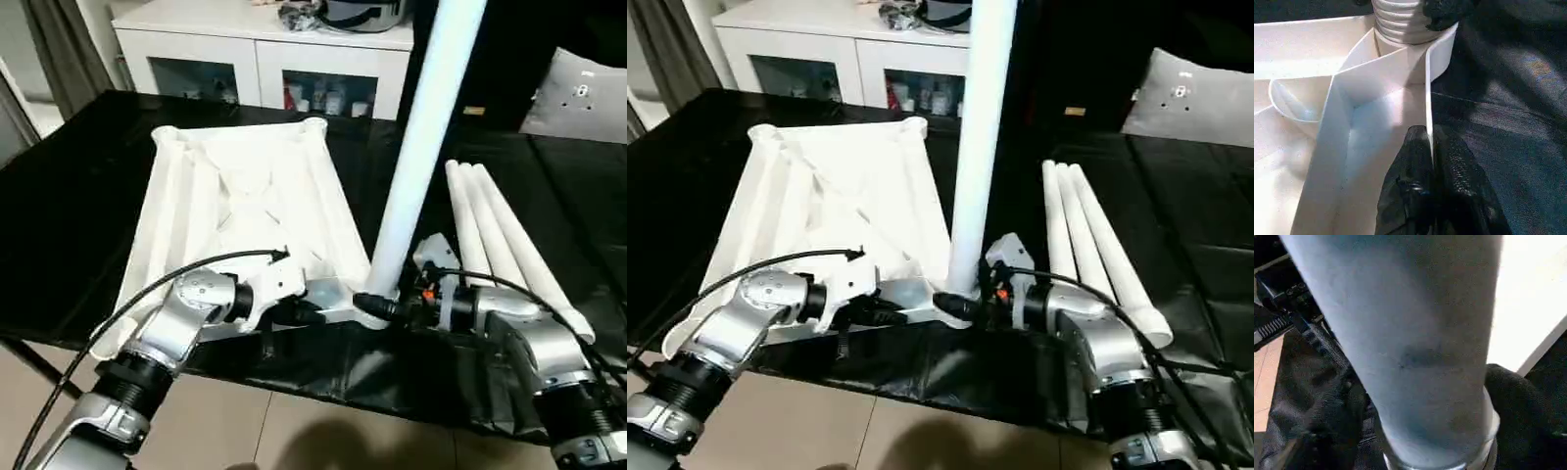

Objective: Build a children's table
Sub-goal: Rotate leg to tighten

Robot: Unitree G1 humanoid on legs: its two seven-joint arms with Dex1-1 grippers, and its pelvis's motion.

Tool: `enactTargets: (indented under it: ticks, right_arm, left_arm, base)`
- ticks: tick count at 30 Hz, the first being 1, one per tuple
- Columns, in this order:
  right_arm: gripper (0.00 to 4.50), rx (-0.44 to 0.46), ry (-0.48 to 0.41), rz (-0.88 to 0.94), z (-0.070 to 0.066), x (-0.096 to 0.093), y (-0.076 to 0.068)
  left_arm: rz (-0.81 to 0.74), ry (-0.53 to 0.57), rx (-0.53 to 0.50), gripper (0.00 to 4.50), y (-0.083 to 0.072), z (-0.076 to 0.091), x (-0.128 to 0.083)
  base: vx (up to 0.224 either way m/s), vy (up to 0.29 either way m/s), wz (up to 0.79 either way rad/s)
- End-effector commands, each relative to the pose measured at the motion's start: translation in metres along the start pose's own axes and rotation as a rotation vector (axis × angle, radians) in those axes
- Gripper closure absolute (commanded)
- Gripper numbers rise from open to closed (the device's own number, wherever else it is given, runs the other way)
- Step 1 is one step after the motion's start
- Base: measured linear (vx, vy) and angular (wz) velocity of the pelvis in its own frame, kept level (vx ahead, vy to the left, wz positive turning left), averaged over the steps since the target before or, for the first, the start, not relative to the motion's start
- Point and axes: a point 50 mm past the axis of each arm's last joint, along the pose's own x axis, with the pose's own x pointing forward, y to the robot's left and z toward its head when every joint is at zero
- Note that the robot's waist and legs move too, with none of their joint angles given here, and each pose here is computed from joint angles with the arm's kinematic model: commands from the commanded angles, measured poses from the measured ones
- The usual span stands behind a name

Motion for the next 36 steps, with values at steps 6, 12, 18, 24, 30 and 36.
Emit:
enactTargets:
  ticks: [6,12,18,24,30,36]
  right_arm:
    - [0.97,0.011,-0.017,0.028,0.003,0.002,0.001]
    - [1.45,0.020,-0.020,0.038,0.000,0.002,0.004]
    - [1.69,0.026,-0.017,0.035,-0.003,0.001,0.006]
    - [1.71,0.061,-0.017,-0.031,-0.010,0.006,0.007]
    - [1.71,0.233,0.016,-0.475,-0.024,0.032,-0.014]
    - [1.16,0.275,0.027,-0.597,-0.027,0.047,-0.015]
  left_arm:
    - [-0.056,0.036,-0.006,4.50,-0.009,-0.006,0.008]
    - [-0.059,0.037,-0.009,4.50,-0.009,-0.007,0.007]
    - [-0.061,0.019,-0.023,4.50,-0.009,-0.005,0.008]
    - [0.002,-0.024,-0.101,4.50,-0.004,0.000,0.010]
    - [0.325,-0.044,-0.317,4.50,0.019,0.013,0.029]
    - [0.418,-0.044,-0.334,4.50,0.019,0.029,0.052]
  base:
    - [0.000,0.000,0.00]
    - [0.000,0.000,0.00]
    - [0.000,0.000,0.00]
    - [0.000,0.000,0.00]
    - [0.000,0.000,0.00]
    - [0.000,0.000,0.00]
